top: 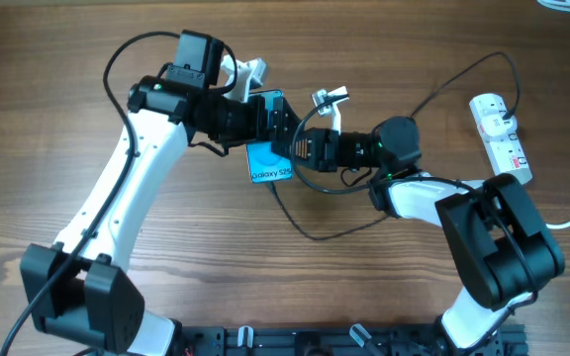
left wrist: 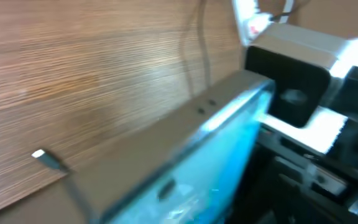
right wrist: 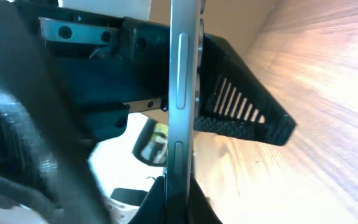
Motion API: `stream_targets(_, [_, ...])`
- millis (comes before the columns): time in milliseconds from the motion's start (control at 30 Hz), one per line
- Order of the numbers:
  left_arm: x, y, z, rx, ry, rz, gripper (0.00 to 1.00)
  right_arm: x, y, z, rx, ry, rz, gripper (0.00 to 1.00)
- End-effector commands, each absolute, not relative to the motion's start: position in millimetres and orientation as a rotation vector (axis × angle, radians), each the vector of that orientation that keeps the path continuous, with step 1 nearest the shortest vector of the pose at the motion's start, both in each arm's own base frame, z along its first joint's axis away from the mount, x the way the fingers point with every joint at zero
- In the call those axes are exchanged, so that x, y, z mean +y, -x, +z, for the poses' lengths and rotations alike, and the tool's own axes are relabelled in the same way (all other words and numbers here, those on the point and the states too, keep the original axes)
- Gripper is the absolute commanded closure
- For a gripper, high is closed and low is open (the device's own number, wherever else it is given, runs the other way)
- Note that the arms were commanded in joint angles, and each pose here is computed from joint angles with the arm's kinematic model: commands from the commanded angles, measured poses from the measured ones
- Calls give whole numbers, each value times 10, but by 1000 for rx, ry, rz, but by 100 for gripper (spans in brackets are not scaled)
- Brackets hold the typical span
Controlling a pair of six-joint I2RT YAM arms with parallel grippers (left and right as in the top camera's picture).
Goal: Plug charger to phone and switch on socket
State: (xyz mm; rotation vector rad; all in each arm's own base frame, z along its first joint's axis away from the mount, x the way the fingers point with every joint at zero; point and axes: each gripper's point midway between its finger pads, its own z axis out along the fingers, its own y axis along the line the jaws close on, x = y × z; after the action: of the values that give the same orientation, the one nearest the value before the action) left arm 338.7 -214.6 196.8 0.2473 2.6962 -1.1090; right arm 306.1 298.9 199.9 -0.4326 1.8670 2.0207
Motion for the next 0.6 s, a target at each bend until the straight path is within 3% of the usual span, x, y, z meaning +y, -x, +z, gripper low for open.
stream_targets(0, [-2407,-3151,2207,2596,-397,-1373,10,3025,-3058,2239,1831,460,2062,96])
stream_targets(133, [-2450,-3090,2375,2533,-431,-1472,22,3023,-2931,2202,1856,551,2085,96])
stream_targets(467, [-2217,-3242,2439,2495,-343,-1492,29,2920,-3128,2059,1904,454,2030,96])
stream_targets(567, [-2236,-3215,2465,2488,-351,-1522,36,2924,-3157,1973,1944,418,2022,96])
